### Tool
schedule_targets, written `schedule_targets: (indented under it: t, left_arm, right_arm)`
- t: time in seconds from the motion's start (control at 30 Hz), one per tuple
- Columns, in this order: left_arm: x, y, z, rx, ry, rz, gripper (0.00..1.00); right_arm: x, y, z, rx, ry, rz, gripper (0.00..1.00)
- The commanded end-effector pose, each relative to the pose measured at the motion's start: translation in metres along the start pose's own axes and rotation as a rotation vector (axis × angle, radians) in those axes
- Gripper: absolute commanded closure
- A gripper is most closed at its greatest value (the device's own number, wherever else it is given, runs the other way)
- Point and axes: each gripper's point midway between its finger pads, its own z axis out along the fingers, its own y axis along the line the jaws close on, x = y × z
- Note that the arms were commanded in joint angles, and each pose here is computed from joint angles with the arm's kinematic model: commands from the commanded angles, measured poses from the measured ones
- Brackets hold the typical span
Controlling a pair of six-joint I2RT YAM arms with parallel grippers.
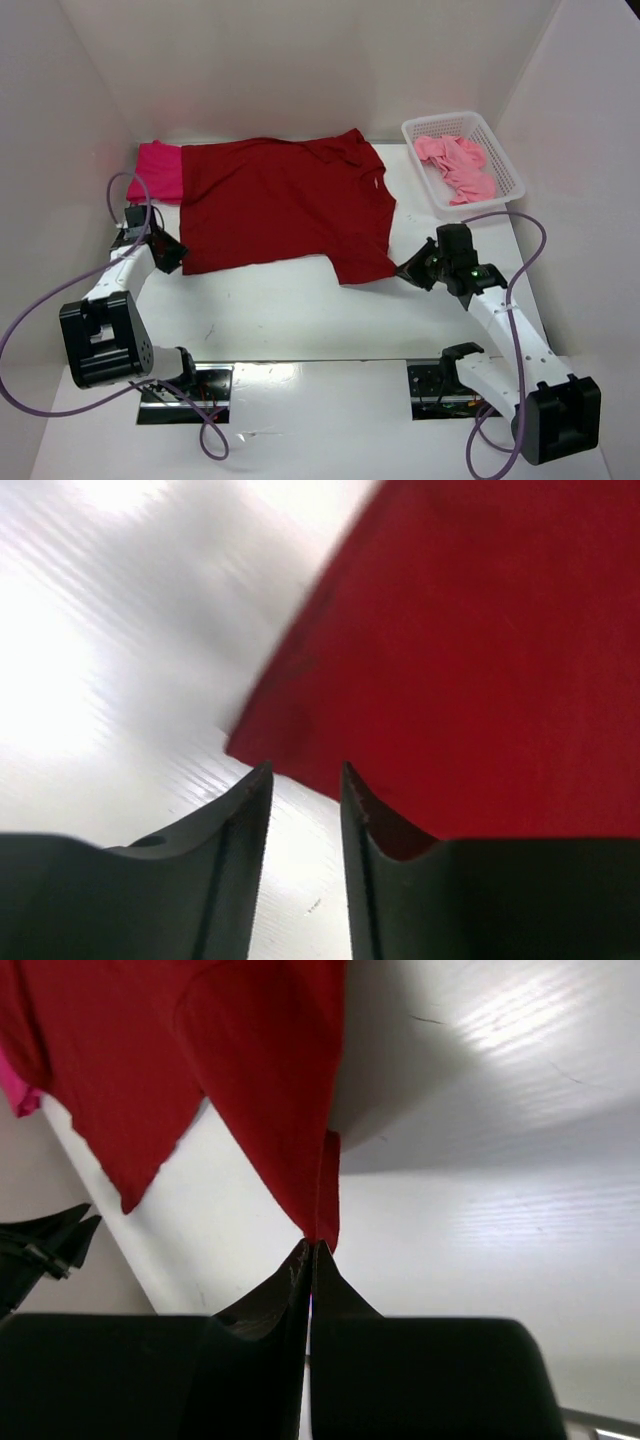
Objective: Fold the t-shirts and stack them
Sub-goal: Grap the side of the flattened tshirt closest away from the robot with both arms
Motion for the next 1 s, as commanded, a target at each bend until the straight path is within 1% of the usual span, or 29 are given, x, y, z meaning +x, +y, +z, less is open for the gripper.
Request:
schedule_targets:
  t: [0.0, 0.03, 0.1, 0.2, 0.23, 0.3, 0.33, 0.37, 0.43, 0.67, 0.8, 0.83, 0.87, 0.9, 0.93, 0.97]
  left_arm:
    - [-0.003, 0.029, 0.011, -0.092, 0.001, -0.083, 0.61]
    - [0.000, 0.029, 0.013, -0.090, 0.016, -0.094, 0.64]
    - [0.009, 0.038, 0.015, -0.115, 0.039, -0.112, 0.68]
    - [0.015, 0.041, 0.010, -0.111, 0.031, -0.147, 0.69]
    - [0.023, 0.046, 0.011, -0.124, 0.047, -0.147, 0.69]
    - [0.022, 0.045, 0.017, -0.123, 0.044, -0.170, 0.66]
    - [0.023, 0.040, 0.019, -0.101, 0.057, -0.188, 0.60]
    - [0.024, 0.036, 0.024, -0.080, 0.057, -0.209, 0.58]
    - [0.026, 0.033, 0.027, -0.066, 0.073, -0.222, 0.58]
    - [0.022, 0.025, 0.027, -0.024, 0.057, -0.233, 0.60]
    - [0.028, 0.028, 0.041, -0.040, 0.088, -0.245, 0.71]
    - [0.030, 0.027, 0.043, -0.033, 0.096, -0.245, 0.75]
    - [0.031, 0.028, 0.045, -0.039, 0.103, -0.246, 0.81]
    - [0.032, 0.026, 0.043, -0.029, 0.116, -0.230, 0.92]
    - [0.032, 0.025, 0.041, -0.026, 0.128, -0.216, 0.97]
    - [0.031, 0.022, 0.029, -0.007, 0.132, -0.175, 1.00]
  right_arm:
    - [-0.004, -0.001, -0.012, 0.039, 0.002, -0.003, 1.00]
    - [-0.006, 0.001, -0.012, 0.032, -0.004, -0.005, 1.00]
    - [-0.004, 0.005, -0.010, 0.005, 0.006, -0.008, 1.00]
    - [-0.001, 0.005, -0.005, -0.001, 0.028, -0.006, 1.00]
    - [0.000, 0.003, -0.003, -0.001, 0.028, -0.015, 1.00]
    - [0.001, 0.004, -0.004, -0.007, 0.036, -0.015, 1.00]
    - [0.001, 0.004, -0.004, -0.007, 0.036, -0.015, 1.00]
    - [0.002, 0.007, -0.004, -0.022, 0.041, -0.018, 1.00]
    - [0.001, 0.006, -0.004, -0.022, 0.041, -0.027, 1.00]
    - [0.003, 0.007, -0.004, -0.027, 0.048, -0.027, 1.00]
    - [0.003, 0.008, -0.003, -0.032, 0.057, -0.036, 1.00]
    - [0.005, 0.008, -0.001, -0.030, 0.069, -0.033, 1.00]
    - [0.005, 0.008, -0.001, -0.030, 0.069, -0.033, 1.00]
    - [0.005, 0.008, -0.001, -0.030, 0.069, -0.033, 1.00]
    - [0.009, 0.005, -0.002, -0.019, 0.089, -0.028, 1.00]
    - [0.012, 0.005, -0.006, -0.026, 0.095, -0.028, 1.00]
